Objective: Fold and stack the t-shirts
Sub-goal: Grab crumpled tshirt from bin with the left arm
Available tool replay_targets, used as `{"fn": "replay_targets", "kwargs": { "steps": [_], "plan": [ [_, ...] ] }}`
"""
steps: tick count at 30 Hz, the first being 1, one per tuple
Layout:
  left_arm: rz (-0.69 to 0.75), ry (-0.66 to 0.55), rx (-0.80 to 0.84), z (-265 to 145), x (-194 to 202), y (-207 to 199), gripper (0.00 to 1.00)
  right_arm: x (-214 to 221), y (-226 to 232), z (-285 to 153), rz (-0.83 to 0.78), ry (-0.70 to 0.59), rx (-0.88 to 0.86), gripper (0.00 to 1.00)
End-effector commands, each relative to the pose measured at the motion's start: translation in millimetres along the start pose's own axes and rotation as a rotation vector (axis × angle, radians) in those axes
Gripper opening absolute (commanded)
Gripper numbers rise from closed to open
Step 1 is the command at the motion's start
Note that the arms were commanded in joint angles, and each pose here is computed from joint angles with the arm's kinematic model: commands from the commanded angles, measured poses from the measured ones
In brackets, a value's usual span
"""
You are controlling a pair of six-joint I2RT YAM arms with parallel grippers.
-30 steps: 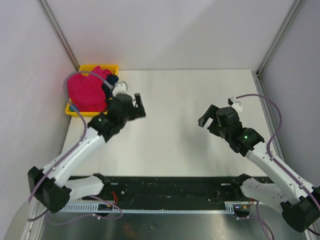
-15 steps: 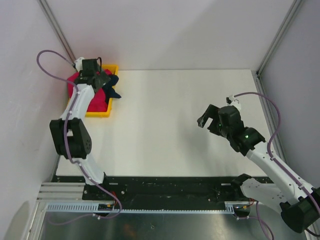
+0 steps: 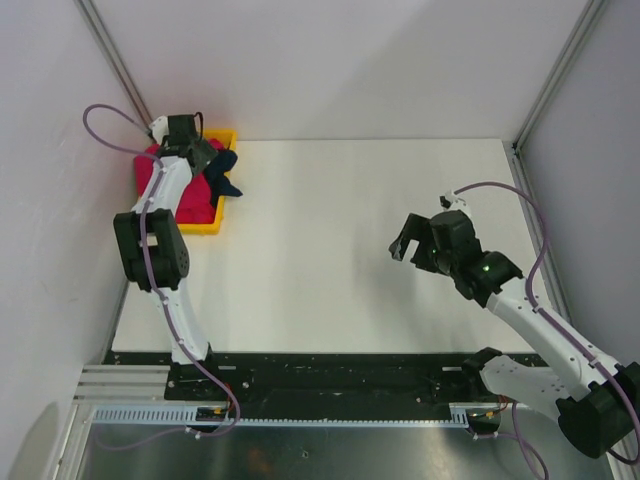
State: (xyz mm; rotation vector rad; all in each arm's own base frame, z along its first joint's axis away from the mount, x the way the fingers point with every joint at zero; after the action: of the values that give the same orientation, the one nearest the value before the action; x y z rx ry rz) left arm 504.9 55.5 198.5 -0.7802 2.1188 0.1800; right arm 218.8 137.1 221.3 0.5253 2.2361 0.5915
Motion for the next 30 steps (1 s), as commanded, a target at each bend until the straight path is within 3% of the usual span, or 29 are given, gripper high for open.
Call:
{"fn": "replay_targets", "kwargs": {
  "steps": [1,5,13,14,19,30],
  "plan": [
    [-0.113,-0.083,-0.003,6,-27,3,0.89,3,-3,-2,-0.032,0.01,-0.019,0.99],
    [-0.136,-0.115,0.008,7,-32,6,0.76,6,-7,-2,-0.035,0.018,-0.014,0.99],
    [-0.13,-0.129,0.044,6,-37,6,0.08,9,-8,2,-0.024,0.029,-0.007,0.99],
    [-0.125,-0.132,0.05,4,-38,6,0.04,10,-8,2,-0.022,0.031,-0.006,0.99],
    [-0.111,-0.193,0.104,-27,-53,6,0.0,11,-8,4,-0.015,0.039,-0.01,0.99],
    [-0.147,-0.421,0.241,-144,-93,11,0.0,14,-1,8,0.001,0.059,-0.037,0.98]
  ]
}}
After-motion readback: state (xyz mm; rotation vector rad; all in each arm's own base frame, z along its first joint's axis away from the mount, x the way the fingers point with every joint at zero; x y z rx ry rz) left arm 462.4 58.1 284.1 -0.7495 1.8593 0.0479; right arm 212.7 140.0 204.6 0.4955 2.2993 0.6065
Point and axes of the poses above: each gripper's point midway between its finger pads, its own z axis out along the fingers, its own y axis along the line the jaws close on, x = y × z, the point moved 6 cm from there along -z, back along the fingers, and after that the axes turned 11 degrees about z, right-handed, at the moved point
